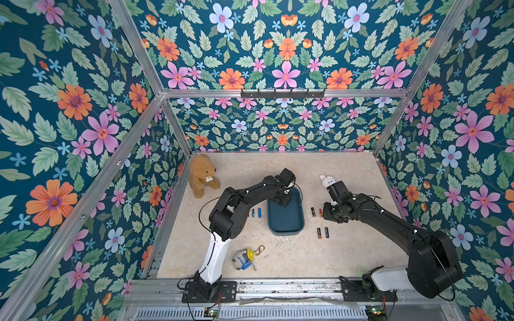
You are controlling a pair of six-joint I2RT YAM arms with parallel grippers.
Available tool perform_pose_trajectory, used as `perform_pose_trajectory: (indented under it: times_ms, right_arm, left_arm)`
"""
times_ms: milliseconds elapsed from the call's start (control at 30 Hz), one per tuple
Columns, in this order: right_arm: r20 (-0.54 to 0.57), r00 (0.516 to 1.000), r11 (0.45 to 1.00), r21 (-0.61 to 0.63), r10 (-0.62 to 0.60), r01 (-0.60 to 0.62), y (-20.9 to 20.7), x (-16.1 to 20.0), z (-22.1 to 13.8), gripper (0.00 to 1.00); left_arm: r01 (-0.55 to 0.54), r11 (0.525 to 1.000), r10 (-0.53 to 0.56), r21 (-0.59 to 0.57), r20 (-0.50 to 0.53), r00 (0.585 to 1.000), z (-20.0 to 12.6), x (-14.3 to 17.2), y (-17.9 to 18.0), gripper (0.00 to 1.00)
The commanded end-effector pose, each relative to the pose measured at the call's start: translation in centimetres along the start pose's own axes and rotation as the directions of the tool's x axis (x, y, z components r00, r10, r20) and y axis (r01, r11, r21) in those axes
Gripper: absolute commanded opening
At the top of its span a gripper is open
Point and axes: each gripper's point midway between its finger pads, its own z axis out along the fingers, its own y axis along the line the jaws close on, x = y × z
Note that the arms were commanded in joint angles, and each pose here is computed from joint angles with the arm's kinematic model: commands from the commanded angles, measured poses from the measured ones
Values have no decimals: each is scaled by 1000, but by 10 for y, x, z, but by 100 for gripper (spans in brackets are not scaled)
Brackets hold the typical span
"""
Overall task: Take the batteries out of the storage box
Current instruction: Pick up the battery from the storage box.
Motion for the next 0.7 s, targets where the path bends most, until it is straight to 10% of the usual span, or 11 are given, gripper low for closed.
perform_pose_trajectory:
  times_ms: [0,667]
  right_arm:
    - [16,1000,1000,-24,-18,18,4,-3,-1,38]
    - [80,994,988,-129,-71,81,23,-12,-9,39]
  left_arm:
    - [37,999,-37,-12,-48,998,3,12,0,11]
    - [238,971,-237,8,118,964,-69,-8,3,8]
